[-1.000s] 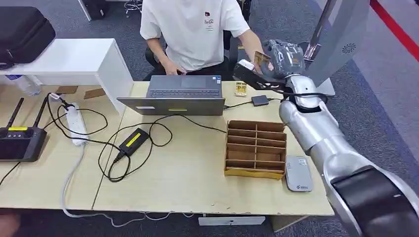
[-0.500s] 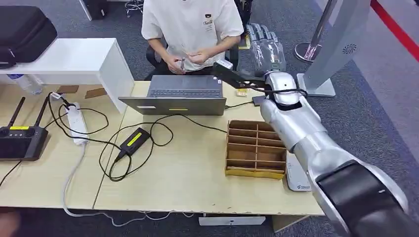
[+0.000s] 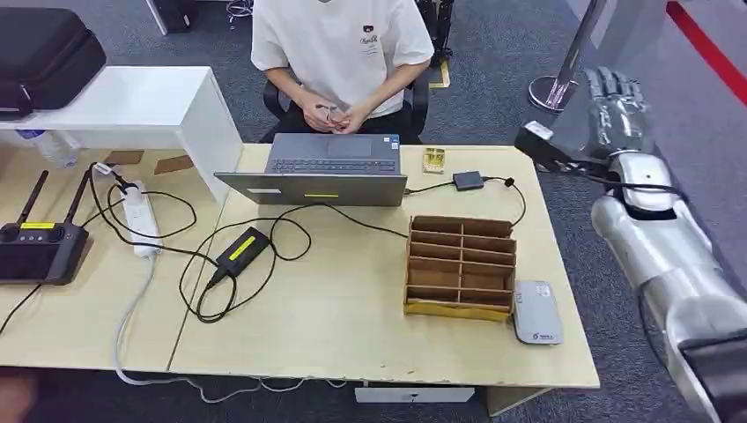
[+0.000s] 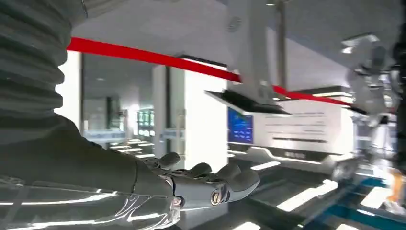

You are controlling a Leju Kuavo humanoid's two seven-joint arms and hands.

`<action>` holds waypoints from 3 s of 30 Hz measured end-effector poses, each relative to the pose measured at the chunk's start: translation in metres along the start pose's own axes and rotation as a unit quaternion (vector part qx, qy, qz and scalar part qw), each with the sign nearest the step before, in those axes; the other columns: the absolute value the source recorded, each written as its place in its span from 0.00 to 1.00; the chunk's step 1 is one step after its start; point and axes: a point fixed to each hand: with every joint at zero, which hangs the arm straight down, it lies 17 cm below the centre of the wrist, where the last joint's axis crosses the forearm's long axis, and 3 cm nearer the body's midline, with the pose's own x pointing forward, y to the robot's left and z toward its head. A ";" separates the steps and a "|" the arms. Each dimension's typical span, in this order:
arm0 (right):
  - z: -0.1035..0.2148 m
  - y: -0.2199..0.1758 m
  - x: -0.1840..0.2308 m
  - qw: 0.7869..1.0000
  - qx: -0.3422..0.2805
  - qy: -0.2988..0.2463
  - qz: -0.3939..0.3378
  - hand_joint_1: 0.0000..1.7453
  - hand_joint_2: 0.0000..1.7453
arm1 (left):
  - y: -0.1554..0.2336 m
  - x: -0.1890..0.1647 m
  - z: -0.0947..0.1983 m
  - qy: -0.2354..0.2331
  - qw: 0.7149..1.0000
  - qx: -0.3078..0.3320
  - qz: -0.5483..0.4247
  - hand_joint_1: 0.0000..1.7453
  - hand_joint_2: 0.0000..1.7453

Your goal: Pass the card to the sensor for recognition and then transmit it.

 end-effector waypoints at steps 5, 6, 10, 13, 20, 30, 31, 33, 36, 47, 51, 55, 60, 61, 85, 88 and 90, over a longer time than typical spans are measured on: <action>0.013 -0.004 -0.048 1.000 -0.002 0.023 0.020 0.00 1.00 | 0.000 -0.001 0.000 0.001 1.000 0.000 0.003 0.00 1.00; 0.014 -0.005 -0.052 0.999 -0.003 0.024 0.023 0.00 1.00 | 0.000 -0.001 0.000 0.001 1.000 0.000 0.004 0.00 1.00; 0.023 -0.004 -0.075 0.999 0.000 0.044 0.031 0.00 1.00 | 0.000 -0.001 0.000 0.002 1.000 0.003 0.011 0.00 1.00; 0.051 0.001 -0.135 0.996 0.011 0.082 0.036 0.00 1.00 | 0.001 -0.005 0.001 0.004 1.000 0.007 0.022 0.00 1.00; 0.182 0.042 -0.279 0.978 0.078 0.176 0.083 0.00 1.00 | 0.000 -0.014 0.002 0.011 0.998 0.015 0.054 0.00 1.00; 0.389 0.154 -0.341 0.935 0.194 0.287 0.081 0.00 1.00 | 0.002 -0.018 0.002 0.023 0.995 0.024 0.090 0.00 1.00; 0.419 0.170 -0.340 0.925 0.210 0.307 0.071 0.00 1.00 | 0.002 -0.018 0.003 0.024 0.995 0.024 0.093 0.00 1.00; 0.453 0.190 -0.330 0.915 0.226 0.329 0.056 0.00 1.00 | 0.001 -0.021 0.003 0.027 0.995 0.024 0.097 0.00 1.00; 0.486 0.209 -0.322 0.902 0.253 0.346 0.043 0.00 1.00 | 0.002 -0.020 0.003 0.027 0.994 0.025 0.099 0.00 1.00; 0.661 0.317 -0.181 0.743 0.428 0.502 -0.114 0.00 1.00 | 0.004 -0.026 0.003 0.054 0.992 0.035 0.107 0.00 1.00; 0.700 0.343 -0.091 0.683 0.497 0.510 -0.163 0.00 1.00 | 0.003 -0.026 0.003 0.059 0.992 0.036 0.110 0.00 1.00; 0.719 0.354 -0.016 0.646 0.545 0.498 -0.195 0.00 1.00 | 0.002 -0.027 0.003 0.068 0.990 0.038 0.114 0.00 1.00; 0.722 0.360 0.032 0.628 0.570 0.476 -0.233 0.00 1.00 | -0.001 -0.026 0.003 0.071 0.990 0.037 0.119 0.00 1.00; 0.721 0.360 0.036 0.627 0.570 0.475 -0.239 0.00 1.00 | -0.001 -0.026 0.003 0.072 0.990 0.037 0.119 0.00 1.00; 0.735 0.360 0.068 0.583 0.618 0.457 -0.262 0.00 1.00 | -0.004 -0.026 0.003 0.082 0.989 0.028 0.121 0.00 1.00; 0.734 0.361 0.068 0.582 0.619 0.457 -0.263 0.00 1.00 | -0.004 -0.025 0.003 0.082 0.989 0.027 0.120 0.00 1.00; 0.733 0.361 0.069 0.580 0.621 0.457 -0.263 0.00 1.00 | -0.004 -0.025 0.003 0.082 0.989 0.027 0.119 0.00 1.00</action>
